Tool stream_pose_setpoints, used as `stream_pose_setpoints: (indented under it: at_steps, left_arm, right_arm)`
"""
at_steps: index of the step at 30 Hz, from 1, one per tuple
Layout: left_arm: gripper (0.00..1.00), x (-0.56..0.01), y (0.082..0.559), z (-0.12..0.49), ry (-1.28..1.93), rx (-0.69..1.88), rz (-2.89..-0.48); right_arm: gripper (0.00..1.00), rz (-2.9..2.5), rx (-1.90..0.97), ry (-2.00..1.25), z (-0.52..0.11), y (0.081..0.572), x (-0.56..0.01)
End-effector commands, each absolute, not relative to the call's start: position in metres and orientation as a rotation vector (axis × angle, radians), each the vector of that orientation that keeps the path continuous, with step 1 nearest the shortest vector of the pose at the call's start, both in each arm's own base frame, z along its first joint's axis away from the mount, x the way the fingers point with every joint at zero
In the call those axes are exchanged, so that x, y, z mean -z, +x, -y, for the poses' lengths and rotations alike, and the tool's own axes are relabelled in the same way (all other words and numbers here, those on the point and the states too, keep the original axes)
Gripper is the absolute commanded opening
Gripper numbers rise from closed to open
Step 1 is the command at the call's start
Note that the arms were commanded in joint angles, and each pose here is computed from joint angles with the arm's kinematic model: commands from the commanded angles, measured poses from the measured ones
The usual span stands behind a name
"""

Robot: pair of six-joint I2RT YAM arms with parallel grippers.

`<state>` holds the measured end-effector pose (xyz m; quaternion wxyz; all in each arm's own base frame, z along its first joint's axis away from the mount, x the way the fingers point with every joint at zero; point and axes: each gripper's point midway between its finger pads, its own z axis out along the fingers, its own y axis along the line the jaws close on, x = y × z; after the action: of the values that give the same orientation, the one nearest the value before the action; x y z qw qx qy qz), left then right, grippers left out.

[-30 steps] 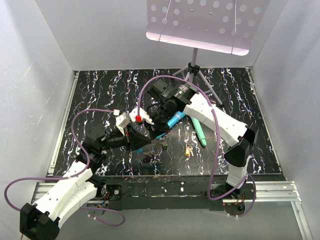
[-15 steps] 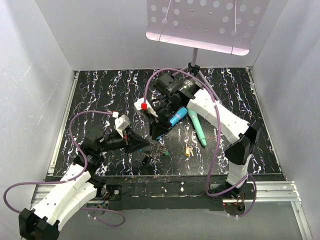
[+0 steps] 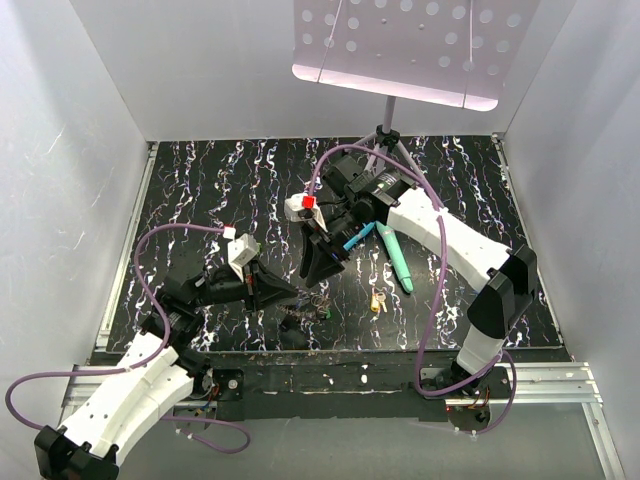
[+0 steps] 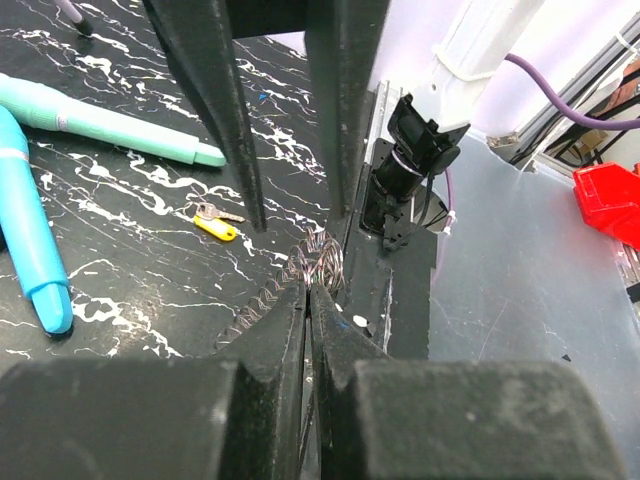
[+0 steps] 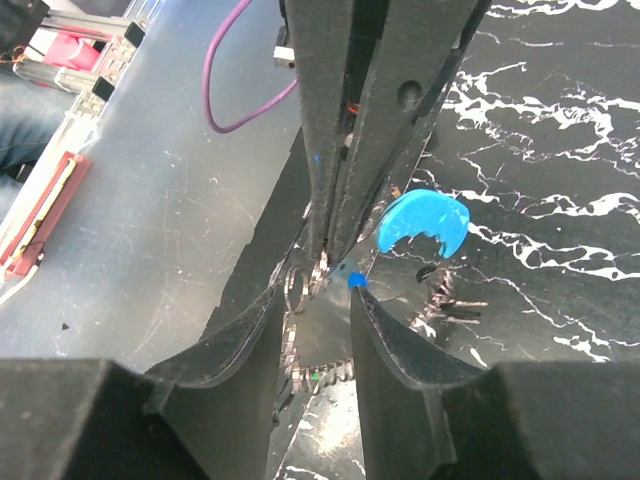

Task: Put the keys on the keyring
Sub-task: Adjust the keyring.

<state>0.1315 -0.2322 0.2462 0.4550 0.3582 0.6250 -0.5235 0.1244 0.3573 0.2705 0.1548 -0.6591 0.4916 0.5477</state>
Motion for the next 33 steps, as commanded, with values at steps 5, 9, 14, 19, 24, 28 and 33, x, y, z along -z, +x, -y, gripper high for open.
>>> stream_pose_setpoints:
  at_steps: [5,9,14,19,24,28,33]
  left_arm:
    - [0.00,-0.278,0.124,0.233,0.906,1.306,-1.416]
    - [0.00,-0.279,0.125,0.232,0.897,1.298,-1.414]
    - [0.00,-0.277,0.127,0.232,0.889,1.290,-1.422]
    - [0.00,-0.278,0.128,0.231,0.881,1.283,-1.421]
    - [0.00,-0.279,0.128,0.231,0.871,1.279,-1.419]
    - [0.00,-0.280,0.128,0.230,0.866,1.276,-1.417]
    - [0.00,-0.279,0.129,0.229,0.858,1.270,-1.420]
  right_arm:
    - [0.36,-1.297,-1.623,-1.825,-0.373,0.128,-0.290]
    - [0.34,-1.306,-1.642,-1.831,-0.372,0.124,-0.287]
    - [0.32,-1.280,-1.683,-1.854,-0.365,0.114,-0.285]
    - [0.32,-1.297,-1.678,-1.870,-0.363,0.110,-0.280]
    - [0.31,-1.337,-1.655,-1.880,-0.368,0.112,-0.272]
    - [0.30,-1.362,-1.648,-1.878,-0.370,0.113,-0.268]
    - [0.23,-1.371,-1.641,-1.886,-0.371,0.111,-0.265]
